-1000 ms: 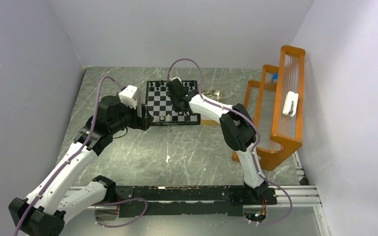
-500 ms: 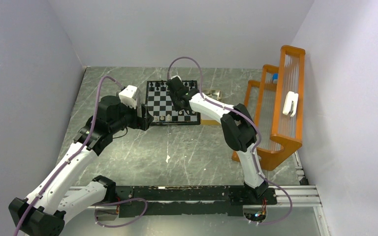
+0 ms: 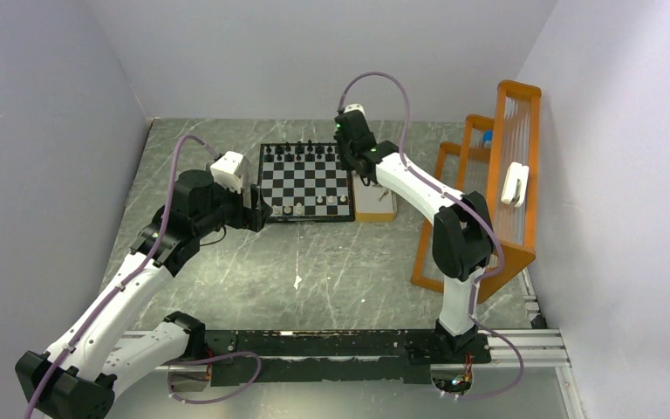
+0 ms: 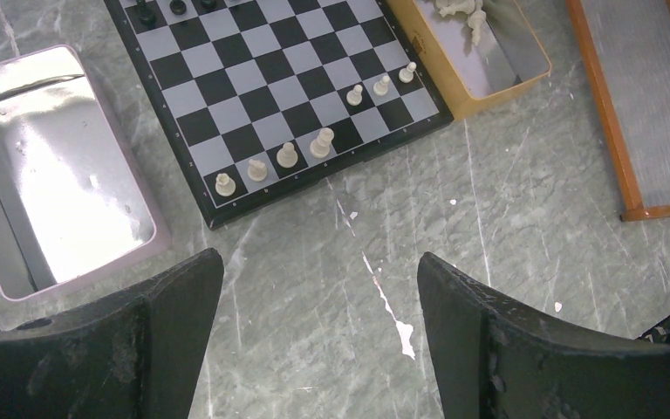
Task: Set up the chess pieces on the board
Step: Pick up the chess piece from the storage box.
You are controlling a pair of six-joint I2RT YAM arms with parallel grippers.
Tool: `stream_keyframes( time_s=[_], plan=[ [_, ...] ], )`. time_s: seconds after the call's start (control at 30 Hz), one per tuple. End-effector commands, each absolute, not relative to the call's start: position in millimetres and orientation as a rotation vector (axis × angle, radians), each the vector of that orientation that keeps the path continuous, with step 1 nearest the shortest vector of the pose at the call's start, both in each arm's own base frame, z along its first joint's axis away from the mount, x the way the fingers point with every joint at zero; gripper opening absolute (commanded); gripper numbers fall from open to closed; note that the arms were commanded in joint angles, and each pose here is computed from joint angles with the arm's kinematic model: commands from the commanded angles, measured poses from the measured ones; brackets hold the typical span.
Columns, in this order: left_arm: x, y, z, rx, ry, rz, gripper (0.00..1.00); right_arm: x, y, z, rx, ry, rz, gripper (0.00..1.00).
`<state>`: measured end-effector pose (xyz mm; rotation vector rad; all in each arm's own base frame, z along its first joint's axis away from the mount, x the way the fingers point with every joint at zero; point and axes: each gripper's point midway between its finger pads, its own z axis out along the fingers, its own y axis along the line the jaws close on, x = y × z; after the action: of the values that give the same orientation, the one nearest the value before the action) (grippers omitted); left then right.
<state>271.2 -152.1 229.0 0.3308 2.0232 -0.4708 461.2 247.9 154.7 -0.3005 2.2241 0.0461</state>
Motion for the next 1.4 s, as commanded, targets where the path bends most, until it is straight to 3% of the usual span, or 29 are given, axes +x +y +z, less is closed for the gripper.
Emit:
stream_keyframes(
  time_s=[0.0, 0.53, 1.37],
  plan=[
    [271, -150, 235, 0.325, 2.008, -0.474, 0.86, 464, 231, 150, -0.278, 2.228, 0.024, 0.28],
    [271, -150, 234, 0.327, 2.008, -0.471, 0.86, 499, 165, 94, -0.227, 2.307, -0.137, 0.28],
    [273, -150, 233, 0.328, 2.013, -0.479, 0.86, 511, 149, 44, -0.218, 2.393, -0.181, 0.29]
  ],
)
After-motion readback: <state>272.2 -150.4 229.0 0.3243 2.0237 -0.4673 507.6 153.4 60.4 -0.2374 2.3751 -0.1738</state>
